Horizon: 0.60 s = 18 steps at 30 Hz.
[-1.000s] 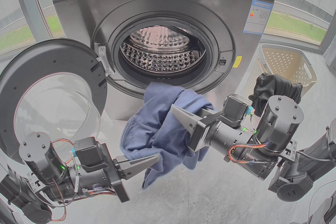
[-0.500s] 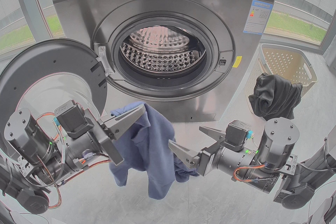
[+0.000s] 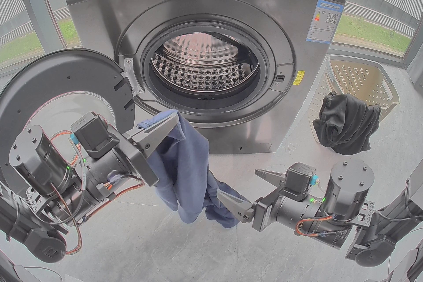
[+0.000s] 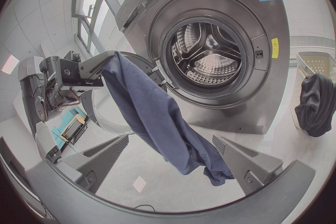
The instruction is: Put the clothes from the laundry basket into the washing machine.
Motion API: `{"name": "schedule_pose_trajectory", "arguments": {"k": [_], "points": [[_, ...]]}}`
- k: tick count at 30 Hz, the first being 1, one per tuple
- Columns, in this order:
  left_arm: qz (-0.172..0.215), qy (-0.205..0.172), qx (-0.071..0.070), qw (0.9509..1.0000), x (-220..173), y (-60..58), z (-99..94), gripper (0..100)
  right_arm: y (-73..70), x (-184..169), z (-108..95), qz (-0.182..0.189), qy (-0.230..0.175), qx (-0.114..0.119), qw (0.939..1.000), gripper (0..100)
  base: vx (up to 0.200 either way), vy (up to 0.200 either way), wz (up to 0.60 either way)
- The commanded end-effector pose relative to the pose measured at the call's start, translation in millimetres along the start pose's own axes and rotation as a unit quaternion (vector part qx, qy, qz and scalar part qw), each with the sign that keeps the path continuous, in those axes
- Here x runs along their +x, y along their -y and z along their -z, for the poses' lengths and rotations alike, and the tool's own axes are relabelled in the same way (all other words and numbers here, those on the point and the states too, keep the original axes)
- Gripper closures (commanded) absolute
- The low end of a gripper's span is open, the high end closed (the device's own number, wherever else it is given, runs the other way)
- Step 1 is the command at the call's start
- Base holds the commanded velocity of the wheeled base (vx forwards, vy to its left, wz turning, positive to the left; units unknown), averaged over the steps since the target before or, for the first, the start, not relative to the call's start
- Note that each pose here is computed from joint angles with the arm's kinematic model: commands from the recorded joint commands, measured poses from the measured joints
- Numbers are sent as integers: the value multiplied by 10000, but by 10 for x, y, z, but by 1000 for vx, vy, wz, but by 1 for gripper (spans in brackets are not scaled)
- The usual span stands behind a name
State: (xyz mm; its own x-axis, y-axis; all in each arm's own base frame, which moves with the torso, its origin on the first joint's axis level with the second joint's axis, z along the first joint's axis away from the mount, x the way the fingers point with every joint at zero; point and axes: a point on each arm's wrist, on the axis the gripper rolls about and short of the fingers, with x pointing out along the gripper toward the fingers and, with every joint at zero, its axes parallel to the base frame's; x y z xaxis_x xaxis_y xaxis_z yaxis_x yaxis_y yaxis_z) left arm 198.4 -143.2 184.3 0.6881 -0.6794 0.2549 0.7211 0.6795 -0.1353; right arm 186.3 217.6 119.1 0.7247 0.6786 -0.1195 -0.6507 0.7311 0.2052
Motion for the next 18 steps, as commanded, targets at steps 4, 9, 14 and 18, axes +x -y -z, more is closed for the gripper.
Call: {"name": "schedule_pose_trajectory", "arguments": {"k": [4,9,14,18], "points": [[-62,169,28,9998,45,-20,-66,100,-132,125,71,-270,56,-3,9996,0,0,0,0],[-179,253,35,9995,74,-27,-89,100,-308,264,113,-576,158,35,9982,0,0,0,0],[-198,272,37,9994,83,-28,-94,100,-429,426,218,-791,129,68,9968,0,0,0,0],[-216,260,36,9994,80,-33,-90,100,-531,565,226,-919,224,166,9954,0,0,0,0]]}}
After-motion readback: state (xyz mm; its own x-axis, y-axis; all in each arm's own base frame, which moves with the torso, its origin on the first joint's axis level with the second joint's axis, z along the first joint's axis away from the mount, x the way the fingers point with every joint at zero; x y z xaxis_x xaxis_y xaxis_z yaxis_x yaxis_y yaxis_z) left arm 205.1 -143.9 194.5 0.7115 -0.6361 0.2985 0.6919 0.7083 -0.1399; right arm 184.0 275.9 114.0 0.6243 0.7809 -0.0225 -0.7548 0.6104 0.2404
